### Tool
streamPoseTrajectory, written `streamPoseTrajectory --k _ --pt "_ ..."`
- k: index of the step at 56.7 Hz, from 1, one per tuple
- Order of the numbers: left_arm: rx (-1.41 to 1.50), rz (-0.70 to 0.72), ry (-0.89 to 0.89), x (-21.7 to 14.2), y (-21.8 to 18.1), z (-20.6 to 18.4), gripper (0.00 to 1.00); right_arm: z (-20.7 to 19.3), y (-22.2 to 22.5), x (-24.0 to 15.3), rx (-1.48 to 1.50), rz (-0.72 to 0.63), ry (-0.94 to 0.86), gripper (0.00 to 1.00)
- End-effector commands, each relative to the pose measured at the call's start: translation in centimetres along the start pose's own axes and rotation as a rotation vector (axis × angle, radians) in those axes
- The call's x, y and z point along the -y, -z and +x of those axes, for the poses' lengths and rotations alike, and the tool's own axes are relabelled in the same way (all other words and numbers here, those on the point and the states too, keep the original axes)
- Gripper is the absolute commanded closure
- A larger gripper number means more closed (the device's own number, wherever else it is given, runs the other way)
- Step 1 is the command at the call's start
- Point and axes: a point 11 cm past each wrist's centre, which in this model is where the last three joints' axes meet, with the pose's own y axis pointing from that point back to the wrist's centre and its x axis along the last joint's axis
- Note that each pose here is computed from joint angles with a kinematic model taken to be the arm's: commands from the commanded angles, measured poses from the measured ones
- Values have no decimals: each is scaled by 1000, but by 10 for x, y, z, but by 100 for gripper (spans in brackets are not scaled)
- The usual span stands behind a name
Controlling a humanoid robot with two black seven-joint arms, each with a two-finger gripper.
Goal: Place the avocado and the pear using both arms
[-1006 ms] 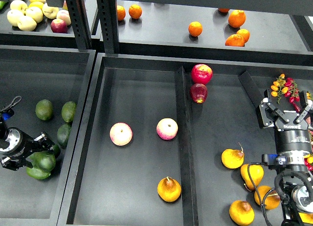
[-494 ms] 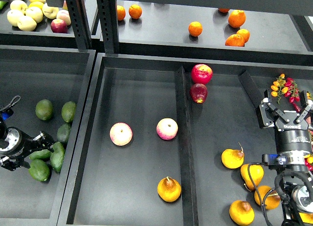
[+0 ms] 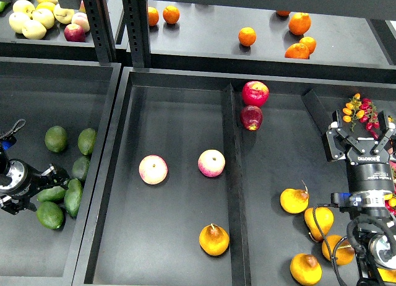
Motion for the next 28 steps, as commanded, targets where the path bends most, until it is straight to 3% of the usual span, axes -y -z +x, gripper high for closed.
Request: streamPoseTrajectory --k 1,15,19,28 --pt "0 -3 1 0 -1 0 4 -2 -5 2 -40 -138 -9 0" --pt "8 -8 9 2 -6 -4 4 -22 1 22 -278 -493 -23 0" --pt "7 -10 10 2 -7 -5 4 -28 -8 26 -366 -687 -28 0" --pt "9 -11 14 4 -8 -7 4 -32 -21 32 -438 -831 -34 0"
